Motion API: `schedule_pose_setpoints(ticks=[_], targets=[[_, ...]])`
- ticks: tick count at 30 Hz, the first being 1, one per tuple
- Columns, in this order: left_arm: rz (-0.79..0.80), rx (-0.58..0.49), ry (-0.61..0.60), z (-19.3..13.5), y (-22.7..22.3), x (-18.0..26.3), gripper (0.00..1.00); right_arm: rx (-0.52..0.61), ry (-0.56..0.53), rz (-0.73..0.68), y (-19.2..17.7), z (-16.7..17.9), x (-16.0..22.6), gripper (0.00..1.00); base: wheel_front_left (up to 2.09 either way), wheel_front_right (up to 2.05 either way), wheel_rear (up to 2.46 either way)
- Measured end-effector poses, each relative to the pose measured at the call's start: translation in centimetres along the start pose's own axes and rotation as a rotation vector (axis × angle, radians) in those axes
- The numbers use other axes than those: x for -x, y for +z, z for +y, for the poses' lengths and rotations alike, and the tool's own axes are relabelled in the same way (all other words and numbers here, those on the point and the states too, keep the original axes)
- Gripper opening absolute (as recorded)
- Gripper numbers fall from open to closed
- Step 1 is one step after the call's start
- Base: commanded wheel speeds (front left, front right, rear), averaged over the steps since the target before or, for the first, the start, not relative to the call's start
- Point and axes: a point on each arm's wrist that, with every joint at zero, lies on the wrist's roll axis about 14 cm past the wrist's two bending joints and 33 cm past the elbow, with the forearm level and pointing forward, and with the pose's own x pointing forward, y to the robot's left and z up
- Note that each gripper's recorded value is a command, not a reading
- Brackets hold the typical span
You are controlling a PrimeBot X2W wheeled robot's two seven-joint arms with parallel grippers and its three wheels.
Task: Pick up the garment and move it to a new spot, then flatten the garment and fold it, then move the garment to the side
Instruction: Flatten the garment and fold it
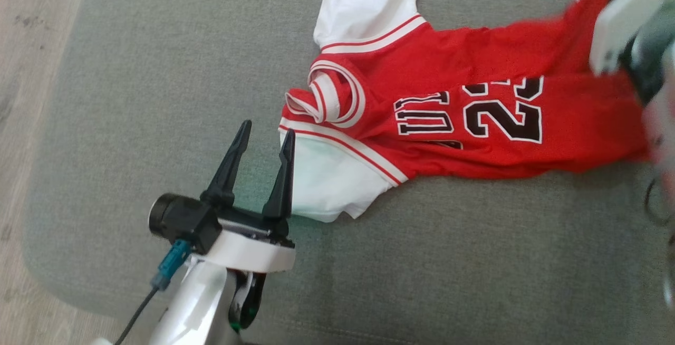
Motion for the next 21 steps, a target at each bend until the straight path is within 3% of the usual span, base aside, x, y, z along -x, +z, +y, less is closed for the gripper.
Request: schedule_pose_setpoints(ticks=[9,16,21], targets=[[-0.036,0.003,0.012,0.3,1.3,-0.3,1.00,0.062,-0.013,-0.254,8.9,-0.8,-0.8,0.00,0.00,0.00,0.00],[-0.048,-0.002,0.050,1.3,1.9,0.4,1.00,0.086,0.007,-0.269,9.2,0.4,-1.4,0.00,0.00,0.00,0.00],[-0.044,0.006,0.061,1.5,1.8,0.5,1.00,0.094,-0.027,-0.365,11.3,-1.0,-1.3,0.00,0.00,0.00,0.00]])
